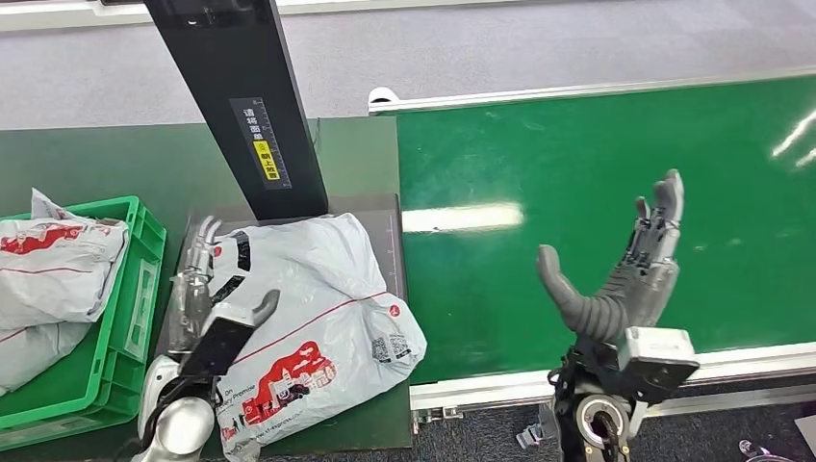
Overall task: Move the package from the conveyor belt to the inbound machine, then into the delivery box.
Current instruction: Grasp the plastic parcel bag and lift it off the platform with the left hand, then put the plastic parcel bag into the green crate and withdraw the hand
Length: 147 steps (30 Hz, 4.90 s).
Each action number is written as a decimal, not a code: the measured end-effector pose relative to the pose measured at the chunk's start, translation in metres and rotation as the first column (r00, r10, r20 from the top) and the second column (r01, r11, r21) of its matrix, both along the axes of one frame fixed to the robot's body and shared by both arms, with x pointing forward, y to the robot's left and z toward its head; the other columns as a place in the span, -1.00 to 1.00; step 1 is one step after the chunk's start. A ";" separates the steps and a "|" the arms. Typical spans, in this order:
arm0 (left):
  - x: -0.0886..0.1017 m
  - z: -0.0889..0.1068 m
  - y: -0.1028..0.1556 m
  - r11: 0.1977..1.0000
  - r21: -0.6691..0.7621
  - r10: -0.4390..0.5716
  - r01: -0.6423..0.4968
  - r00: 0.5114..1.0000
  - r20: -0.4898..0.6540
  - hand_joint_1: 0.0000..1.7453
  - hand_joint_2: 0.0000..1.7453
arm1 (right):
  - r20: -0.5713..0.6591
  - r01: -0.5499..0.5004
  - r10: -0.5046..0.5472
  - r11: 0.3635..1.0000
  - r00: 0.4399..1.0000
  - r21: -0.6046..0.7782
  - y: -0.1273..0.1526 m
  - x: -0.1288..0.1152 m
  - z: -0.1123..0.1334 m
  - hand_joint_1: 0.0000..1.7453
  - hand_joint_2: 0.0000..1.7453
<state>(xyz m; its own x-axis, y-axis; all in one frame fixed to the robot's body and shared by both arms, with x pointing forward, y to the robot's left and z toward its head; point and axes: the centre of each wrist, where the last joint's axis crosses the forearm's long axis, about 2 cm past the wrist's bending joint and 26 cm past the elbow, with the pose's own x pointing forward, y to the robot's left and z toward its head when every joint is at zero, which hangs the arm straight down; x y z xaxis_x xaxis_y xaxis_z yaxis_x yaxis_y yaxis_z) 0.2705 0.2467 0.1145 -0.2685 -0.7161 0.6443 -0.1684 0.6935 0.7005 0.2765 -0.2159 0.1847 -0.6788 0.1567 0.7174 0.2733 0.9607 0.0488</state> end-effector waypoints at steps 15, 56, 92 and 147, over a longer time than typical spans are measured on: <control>-0.005 -0.052 0.000 0.947 0.286 -0.010 0.145 0.906 -0.423 -1.00 1.00 | 0.026 -0.007 0.007 1.000 1.000 -0.030 -0.010 -0.011 0.003 -1.00 1.00; -0.006 -0.010 -0.002 0.989 0.051 -0.142 0.142 0.990 0.003 1.00 1.00 | -0.007 -0.001 0.001 1.000 1.000 -0.012 -0.012 -0.005 -0.002 -1.00 1.00; -0.003 0.004 0.178 0.675 -0.026 0.729 -0.737 0.661 0.176 0.96 1.00 | -0.061 0.042 -0.042 0.999 0.997 -0.010 -0.011 -0.015 -0.017 -1.00 1.00; -0.035 -0.012 0.197 0.456 -0.272 0.890 -0.847 0.436 0.135 -1.00 1.00 | -0.110 0.064 -0.065 0.998 0.992 -0.019 -0.003 -0.019 -0.024 -1.00 1.00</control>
<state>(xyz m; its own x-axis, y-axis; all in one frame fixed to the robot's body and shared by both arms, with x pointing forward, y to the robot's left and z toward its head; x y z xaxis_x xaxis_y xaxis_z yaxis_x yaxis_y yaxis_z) 0.2353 0.4437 0.1028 0.2938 -0.5629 0.7726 -0.8737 0.1697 0.4559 0.2571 -0.2190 0.1611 -0.5834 0.2095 0.7847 0.3377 0.9413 -0.0003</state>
